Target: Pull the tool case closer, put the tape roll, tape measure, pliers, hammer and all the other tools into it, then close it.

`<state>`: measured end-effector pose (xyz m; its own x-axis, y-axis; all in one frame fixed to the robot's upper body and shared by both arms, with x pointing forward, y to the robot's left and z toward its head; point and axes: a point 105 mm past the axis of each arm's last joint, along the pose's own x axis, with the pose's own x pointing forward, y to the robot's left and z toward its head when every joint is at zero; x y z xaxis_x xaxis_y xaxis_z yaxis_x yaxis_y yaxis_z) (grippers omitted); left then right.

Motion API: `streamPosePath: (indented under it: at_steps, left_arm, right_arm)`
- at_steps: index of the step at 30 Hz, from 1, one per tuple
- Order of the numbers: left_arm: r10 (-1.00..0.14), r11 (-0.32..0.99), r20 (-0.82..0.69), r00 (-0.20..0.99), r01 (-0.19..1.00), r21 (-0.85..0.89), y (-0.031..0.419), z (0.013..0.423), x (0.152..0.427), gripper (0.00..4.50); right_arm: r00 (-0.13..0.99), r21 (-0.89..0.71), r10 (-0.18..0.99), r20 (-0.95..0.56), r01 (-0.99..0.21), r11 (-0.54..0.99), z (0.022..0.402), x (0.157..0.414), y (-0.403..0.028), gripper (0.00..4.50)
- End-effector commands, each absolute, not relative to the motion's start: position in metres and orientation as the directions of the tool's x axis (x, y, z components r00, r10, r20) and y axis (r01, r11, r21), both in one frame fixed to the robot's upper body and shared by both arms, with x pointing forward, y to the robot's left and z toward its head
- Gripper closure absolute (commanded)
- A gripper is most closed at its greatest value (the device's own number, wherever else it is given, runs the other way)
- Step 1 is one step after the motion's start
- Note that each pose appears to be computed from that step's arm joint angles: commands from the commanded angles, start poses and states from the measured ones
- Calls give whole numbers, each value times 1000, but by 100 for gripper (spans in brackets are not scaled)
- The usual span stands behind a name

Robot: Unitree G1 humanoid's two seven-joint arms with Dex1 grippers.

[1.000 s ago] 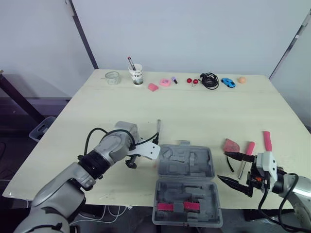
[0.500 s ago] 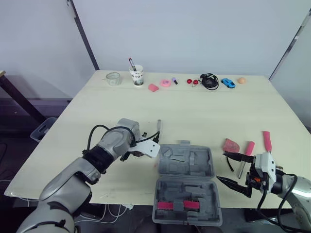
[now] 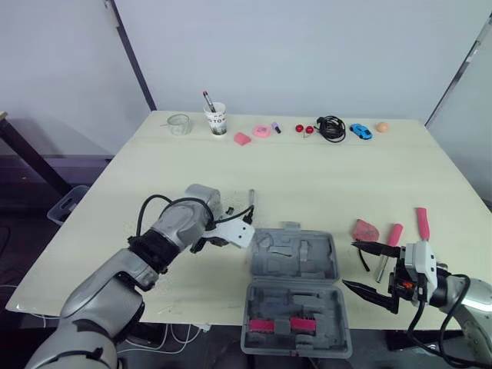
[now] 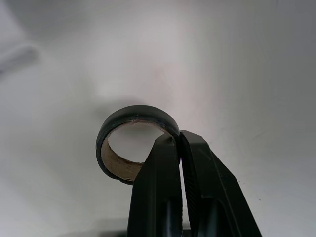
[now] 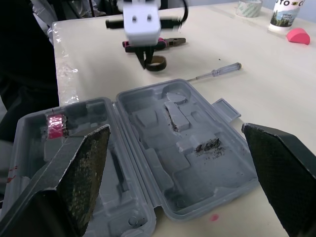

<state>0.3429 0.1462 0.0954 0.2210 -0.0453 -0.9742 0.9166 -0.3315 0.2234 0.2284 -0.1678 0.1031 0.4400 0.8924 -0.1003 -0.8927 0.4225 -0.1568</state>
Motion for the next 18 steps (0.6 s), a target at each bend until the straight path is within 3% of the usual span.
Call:
streamPosePath:
  at_steps: [1,9,18]
  left_arm:
    - [-145,-356,-963,225,897,263,125,126,337,449]
    - [-283,-354,-954,99,914,200,90,126,326,449]
    - [-359,-318,-933,-33,944,89,74,115,330,449]
  right_arm:
    - [439,-192,895,-81,-888,418,111,228,-172,0]
    - [452,-201,887,-95,-881,428,112,228,-179,0]
    - [454,-209,884,-113,-881,425,110,225,-182,0]
